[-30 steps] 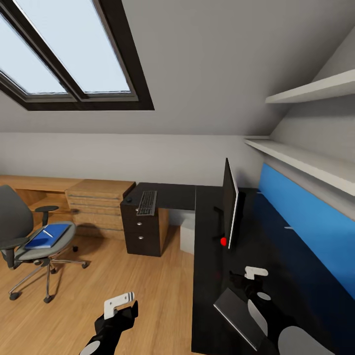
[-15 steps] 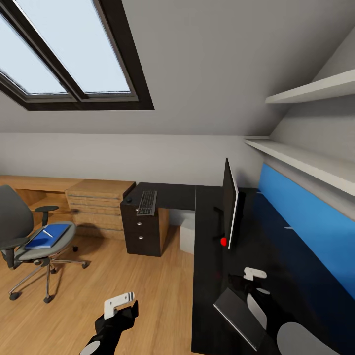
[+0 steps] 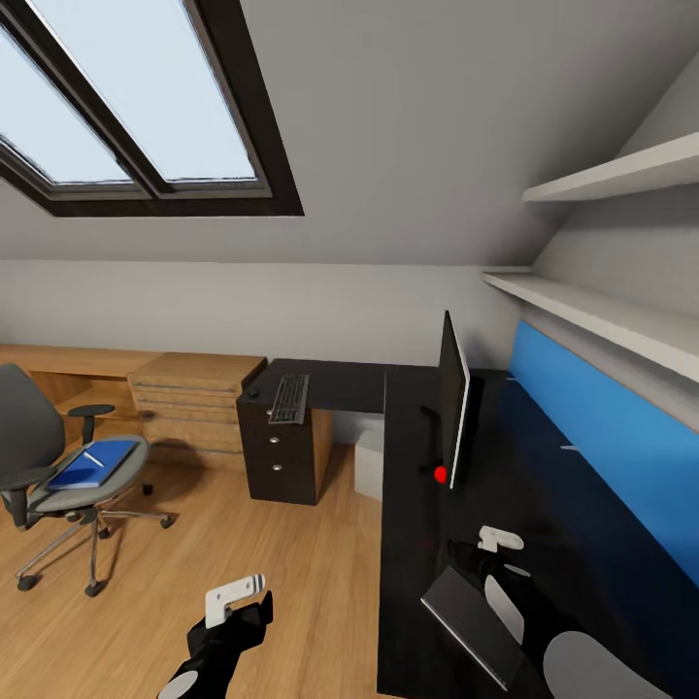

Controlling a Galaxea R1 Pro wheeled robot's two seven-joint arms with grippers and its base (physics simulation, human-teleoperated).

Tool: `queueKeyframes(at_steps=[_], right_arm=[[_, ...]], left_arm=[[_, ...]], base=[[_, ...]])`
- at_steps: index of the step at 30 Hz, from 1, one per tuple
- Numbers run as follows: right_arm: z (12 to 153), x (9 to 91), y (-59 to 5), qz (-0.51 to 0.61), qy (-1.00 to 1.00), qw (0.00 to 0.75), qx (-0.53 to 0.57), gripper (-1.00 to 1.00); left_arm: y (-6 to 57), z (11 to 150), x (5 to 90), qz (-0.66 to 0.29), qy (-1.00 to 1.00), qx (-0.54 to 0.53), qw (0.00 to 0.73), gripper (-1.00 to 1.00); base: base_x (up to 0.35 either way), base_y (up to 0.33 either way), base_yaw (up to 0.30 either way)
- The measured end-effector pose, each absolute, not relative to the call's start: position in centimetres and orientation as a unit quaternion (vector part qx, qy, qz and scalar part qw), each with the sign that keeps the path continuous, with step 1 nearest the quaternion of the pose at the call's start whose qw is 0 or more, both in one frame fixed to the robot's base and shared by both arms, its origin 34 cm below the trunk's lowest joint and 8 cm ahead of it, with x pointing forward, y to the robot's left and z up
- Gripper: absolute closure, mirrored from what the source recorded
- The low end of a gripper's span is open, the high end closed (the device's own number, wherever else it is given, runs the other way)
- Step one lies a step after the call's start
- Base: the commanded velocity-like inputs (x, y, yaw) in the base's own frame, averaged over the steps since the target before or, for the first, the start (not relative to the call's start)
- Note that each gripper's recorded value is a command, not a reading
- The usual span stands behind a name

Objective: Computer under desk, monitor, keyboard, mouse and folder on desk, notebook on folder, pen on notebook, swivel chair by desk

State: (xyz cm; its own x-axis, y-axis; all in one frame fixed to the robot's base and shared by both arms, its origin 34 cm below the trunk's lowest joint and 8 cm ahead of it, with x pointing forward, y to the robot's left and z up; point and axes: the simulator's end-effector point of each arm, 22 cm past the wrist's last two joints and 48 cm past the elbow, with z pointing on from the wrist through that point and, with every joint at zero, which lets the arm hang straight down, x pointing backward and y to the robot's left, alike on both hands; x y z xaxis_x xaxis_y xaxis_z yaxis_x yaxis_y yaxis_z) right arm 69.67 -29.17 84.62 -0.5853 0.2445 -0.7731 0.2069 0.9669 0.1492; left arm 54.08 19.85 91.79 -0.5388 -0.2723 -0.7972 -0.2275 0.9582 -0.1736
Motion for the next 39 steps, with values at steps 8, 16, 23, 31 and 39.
queueKeyframes(at_steps=[8,16,23,31,39], right_arm=[[83.9,70.0,-29.2,0.020,0.889,0.439,0.125,-1.00],[83.1,70.2,-29.0,0.020,0.889,0.440,0.123,-1.00],[82.4,70.4,-29.0,0.020,0.890,0.439,0.121,-1.00],[81.9,70.9,-28.9,0.021,0.887,0.445,0.119,-1.00],[82.2,71.9,-28.6,0.025,0.881,0.458,0.117,-1.00]], left_arm=[[19.9,91.0,54.3,-0.024,0.877,-0.142,0.459,-1.00],[19.9,90.2,54.6,-0.024,0.877,-0.142,0.459,-1.00],[19.7,89.5,54.7,-0.025,0.877,-0.141,0.459,-1.00],[19.6,88.6,54.9,-0.024,0.877,-0.140,0.459,-1.00],[19.6,87.6,55.1,-0.024,0.877,-0.140,0.459,-1.00]], base=[[0.000,0.000,0.000],[0.000,0.000,0.000],[0.000,0.000,0.000],[0.000,0.000,0.000],[0.000,0.000,0.000]])
